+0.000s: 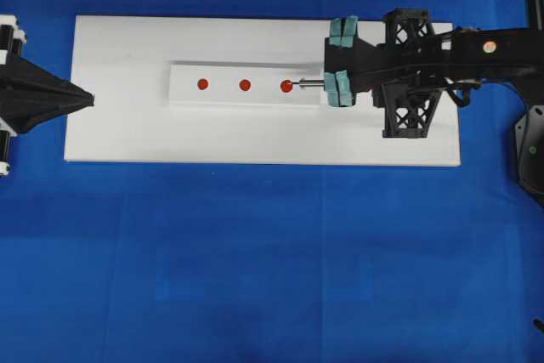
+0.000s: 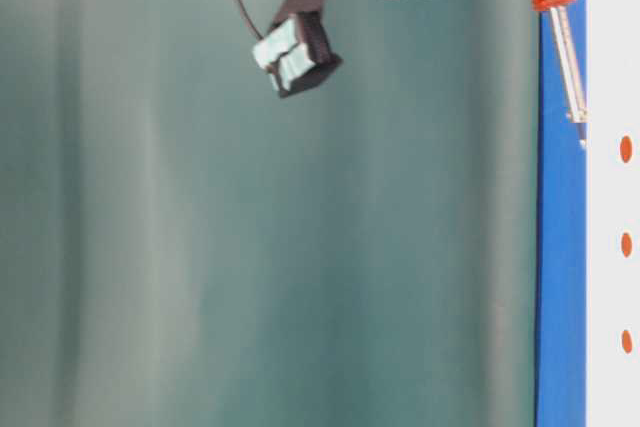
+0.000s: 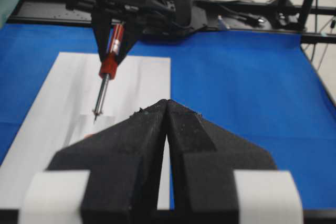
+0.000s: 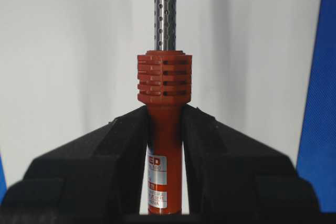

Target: Touch the tip of the soldering iron to the mark.

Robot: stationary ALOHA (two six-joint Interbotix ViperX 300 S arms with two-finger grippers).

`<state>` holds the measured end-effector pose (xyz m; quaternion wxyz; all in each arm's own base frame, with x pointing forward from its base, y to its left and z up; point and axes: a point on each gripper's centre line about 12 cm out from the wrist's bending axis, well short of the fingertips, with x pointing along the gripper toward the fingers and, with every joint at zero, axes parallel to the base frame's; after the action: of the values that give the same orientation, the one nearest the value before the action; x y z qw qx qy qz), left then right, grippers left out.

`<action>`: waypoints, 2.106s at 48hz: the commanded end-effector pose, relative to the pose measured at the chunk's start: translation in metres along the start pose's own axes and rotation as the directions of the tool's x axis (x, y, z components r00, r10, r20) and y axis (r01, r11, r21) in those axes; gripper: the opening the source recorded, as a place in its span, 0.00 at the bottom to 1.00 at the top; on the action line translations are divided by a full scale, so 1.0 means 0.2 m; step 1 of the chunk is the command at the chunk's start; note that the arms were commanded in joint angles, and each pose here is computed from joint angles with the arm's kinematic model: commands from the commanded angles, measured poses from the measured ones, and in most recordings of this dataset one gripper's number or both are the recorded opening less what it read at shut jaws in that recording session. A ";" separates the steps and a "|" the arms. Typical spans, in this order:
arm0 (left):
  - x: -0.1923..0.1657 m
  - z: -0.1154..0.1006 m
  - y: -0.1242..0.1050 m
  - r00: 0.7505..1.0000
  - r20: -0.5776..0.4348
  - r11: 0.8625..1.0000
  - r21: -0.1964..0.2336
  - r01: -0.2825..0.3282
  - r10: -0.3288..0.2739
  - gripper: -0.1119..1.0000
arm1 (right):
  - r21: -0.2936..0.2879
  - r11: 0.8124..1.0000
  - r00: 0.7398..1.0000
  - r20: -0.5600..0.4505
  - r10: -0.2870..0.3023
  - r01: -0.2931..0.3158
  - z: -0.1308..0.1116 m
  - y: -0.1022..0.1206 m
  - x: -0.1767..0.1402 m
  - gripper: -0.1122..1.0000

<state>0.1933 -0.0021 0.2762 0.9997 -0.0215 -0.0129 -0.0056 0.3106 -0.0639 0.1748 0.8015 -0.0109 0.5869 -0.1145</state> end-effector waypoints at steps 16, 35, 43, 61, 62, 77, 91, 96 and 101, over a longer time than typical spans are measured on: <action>0.01 0.02 0.00 1.000 0.009 1.000 0.001 0.004 -0.004 0.10 | 0.007 1.000 1.000 -0.005 0.004 -0.004 0.01 -0.01 0.08 0.16; 0.01 0.02 0.00 1.000 0.011 1.000 0.001 0.004 -0.004 0.10 | 0.011 1.000 1.000 -0.016 0.004 -0.003 0.00 -0.01 0.09 0.16; 0.01 0.02 0.00 1.000 0.011 1.000 0.001 0.004 -0.004 0.10 | 0.011 1.000 1.000 -0.016 0.004 -0.003 0.00 -0.01 0.09 0.16; 0.01 0.02 0.00 1.000 0.012 1.000 0.001 0.004 -0.004 0.10 | 0.012 1.000 1.000 -0.004 0.005 -0.005 0.00 -0.01 0.09 0.16; 0.01 0.02 0.00 1.000 0.012 1.000 0.001 0.002 -0.002 0.10 | 0.012 1.000 1.000 -0.003 0.005 -0.005 0.00 -0.01 0.09 0.16; 0.01 0.02 0.00 1.000 0.012 1.000 0.001 0.004 -0.004 0.10 | 0.011 1.000 1.000 -0.003 0.005 -0.005 0.00 -0.01 0.09 0.16; 0.01 0.02 0.00 1.000 0.011 1.000 0.001 0.004 -0.004 0.10 | 0.011 1.000 1.000 0.005 0.006 -0.006 0.01 -0.01 0.09 0.16; 0.01 0.02 0.00 1.000 0.011 1.000 0.000 0.004 -0.004 0.10 | 0.011 1.000 1.000 0.005 0.006 -0.006 0.01 -0.01 0.09 0.16; 0.01 0.02 0.00 1.000 0.012 1.000 0.000 0.004 -0.004 0.10 | 0.010 1.000 1.000 0.005 0.006 -0.006 0.01 -0.01 0.09 0.16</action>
<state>0.1933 -0.0021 0.2762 0.9997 -0.0215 -0.0129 -0.0056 0.3142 -0.0685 0.1518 0.7958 -0.0038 0.5946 -0.1148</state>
